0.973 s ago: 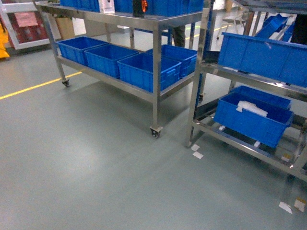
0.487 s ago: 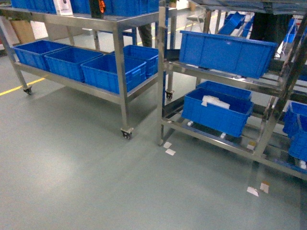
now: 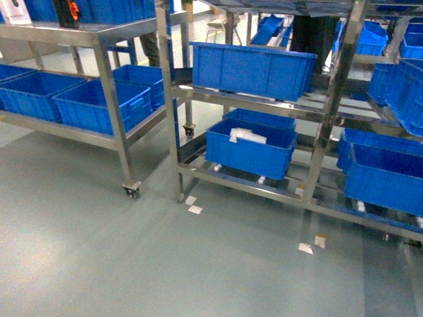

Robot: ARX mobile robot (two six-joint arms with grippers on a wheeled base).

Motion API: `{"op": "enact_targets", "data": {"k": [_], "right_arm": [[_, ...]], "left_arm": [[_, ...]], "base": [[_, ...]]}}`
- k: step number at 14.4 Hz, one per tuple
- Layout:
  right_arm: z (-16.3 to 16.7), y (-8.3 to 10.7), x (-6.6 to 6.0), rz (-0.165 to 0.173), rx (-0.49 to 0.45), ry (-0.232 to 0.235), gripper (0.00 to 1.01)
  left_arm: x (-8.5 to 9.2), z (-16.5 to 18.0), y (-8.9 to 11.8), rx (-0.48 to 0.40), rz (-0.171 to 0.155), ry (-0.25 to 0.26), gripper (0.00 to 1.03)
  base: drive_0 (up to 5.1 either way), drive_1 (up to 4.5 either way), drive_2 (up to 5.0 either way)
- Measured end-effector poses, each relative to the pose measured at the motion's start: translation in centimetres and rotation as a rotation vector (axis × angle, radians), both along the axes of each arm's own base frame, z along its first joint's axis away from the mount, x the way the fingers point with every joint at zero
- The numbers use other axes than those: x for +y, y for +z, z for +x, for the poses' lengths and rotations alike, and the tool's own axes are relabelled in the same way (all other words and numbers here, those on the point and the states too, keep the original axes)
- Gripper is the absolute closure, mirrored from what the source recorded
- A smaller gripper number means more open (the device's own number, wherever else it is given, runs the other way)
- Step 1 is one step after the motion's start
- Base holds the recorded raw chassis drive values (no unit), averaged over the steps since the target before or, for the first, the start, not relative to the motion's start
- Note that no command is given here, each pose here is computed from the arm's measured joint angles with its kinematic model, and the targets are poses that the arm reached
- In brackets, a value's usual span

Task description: Pick red block from blue box to shelf

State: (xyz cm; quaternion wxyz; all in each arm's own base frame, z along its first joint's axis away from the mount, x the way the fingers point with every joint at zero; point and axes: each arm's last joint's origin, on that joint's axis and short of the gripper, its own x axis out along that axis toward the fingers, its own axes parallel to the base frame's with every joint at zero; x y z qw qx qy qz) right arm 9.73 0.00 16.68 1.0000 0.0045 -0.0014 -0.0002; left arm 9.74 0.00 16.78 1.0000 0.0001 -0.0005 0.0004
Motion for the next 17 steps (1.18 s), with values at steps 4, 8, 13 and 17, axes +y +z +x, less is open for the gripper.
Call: {"op": "enact_targets", "data": {"k": [4,8,13,17], "right_arm": [[0.00,-0.01,0.00,0.000,0.000,0.000,0.63],[0.00,-0.01,0.00,0.000,0.000,0.000,0.63],[0.00,-0.01,0.00,0.000,0.000,0.000,0.63],[0.00,-0.01,0.00,0.000,0.000,0.000,0.63]], "left_arm": [[0.00,0.00,0.00,0.000,0.000,0.000,0.05],[0.00,0.00,0.00,0.000,0.000,0.000,0.05],[0.00,0.00,0.00,0.000,0.000,0.000,0.05],[0.00,0.00,0.00,0.000,0.000,0.000,0.05]], "base": [[-1.5,-1.48,-1.5],[-1.4,-1.42,-1.4],[-1.5,-1.53,-1.5],[-1.5,-1.52,-1.5]]}}
